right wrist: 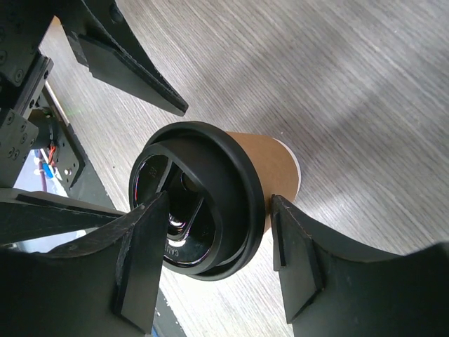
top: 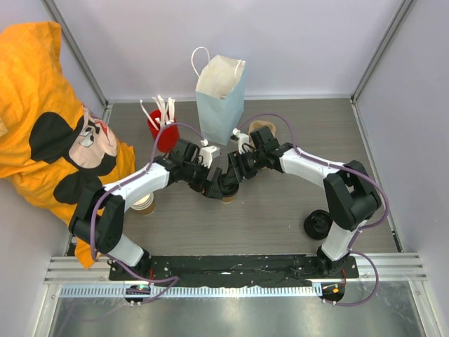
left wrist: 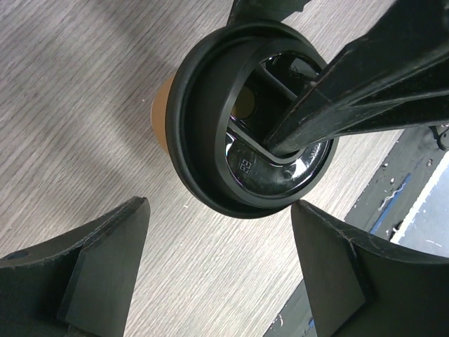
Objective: Pack the takeout coffee
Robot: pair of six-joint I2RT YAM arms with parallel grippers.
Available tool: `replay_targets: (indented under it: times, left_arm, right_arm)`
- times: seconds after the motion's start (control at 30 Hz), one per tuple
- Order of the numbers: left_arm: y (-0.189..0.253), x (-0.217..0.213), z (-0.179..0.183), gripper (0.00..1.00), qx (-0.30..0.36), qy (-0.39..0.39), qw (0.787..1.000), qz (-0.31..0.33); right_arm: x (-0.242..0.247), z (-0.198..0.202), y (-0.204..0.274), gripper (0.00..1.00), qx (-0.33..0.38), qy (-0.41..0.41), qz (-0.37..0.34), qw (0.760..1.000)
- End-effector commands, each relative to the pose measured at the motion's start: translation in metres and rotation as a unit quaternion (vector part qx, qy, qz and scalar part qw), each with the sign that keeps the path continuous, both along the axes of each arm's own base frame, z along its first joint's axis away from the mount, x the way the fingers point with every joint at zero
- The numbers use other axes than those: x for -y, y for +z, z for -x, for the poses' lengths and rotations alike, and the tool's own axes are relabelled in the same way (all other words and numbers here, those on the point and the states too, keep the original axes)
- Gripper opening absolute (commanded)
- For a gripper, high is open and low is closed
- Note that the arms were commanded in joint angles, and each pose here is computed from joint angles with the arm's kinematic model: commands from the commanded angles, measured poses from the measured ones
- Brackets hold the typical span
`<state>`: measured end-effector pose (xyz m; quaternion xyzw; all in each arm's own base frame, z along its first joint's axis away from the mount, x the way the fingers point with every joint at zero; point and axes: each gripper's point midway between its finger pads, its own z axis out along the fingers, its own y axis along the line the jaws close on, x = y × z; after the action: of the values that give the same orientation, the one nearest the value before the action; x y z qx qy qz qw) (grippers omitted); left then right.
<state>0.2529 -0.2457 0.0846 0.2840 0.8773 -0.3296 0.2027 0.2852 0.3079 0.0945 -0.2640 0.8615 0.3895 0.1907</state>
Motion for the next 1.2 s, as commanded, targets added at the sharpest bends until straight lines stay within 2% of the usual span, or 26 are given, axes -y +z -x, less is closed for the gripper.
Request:
replay_targets:
  times: [0.0, 0.37, 0.67, 0.77, 0.83, 1.03, 1.17]
  left_arm:
    - [-0.017, -0.015, -0.023, 0.85, 0.044, 0.031, 0.997, -0.051]
    - [0.049, -0.001, -0.028, 0.88, 0.096, -0.013, 0.995, 0.022]
    - [0.057, 0.001, -0.023, 0.88, 0.099, -0.037, 0.994, 0.027]
    - [0.06, 0.0, -0.021, 0.88, 0.099, -0.048, 0.994, 0.023]
    - [0.061, 0.0, -0.019, 0.88, 0.096, -0.058, 0.994, 0.021]
    - [0.073, -0.012, -0.02, 0.89, 0.107, -0.085, 0.991, 0.004]
    - [0.096, -0.038, -0.034, 0.89, 0.1, -0.071, 0.992, -0.006]
  right_arm:
    - [0.024, 0.011, -0.041, 0.61, -0.006, -0.006, 0.086, 0.996]
    - [0.006, -0.002, 0.03, 0.63, 0.042, 0.026, 0.026, 0.998]
    - [0.011, -0.008, 0.05, 0.66, 0.058, 0.039, 0.025, 0.997]
    - [0.017, -0.016, 0.061, 0.66, 0.096, 0.057, 0.035, 0.993]
    - [0.023, -0.032, 0.074, 0.66, 0.147, 0.073, 0.05, 0.985]
    - [0.032, -0.052, 0.097, 0.65, 0.239, 0.151, 0.096, 0.954]
    - [0.034, -0.056, 0.109, 0.64, 0.281, 0.207, 0.105, 0.931]
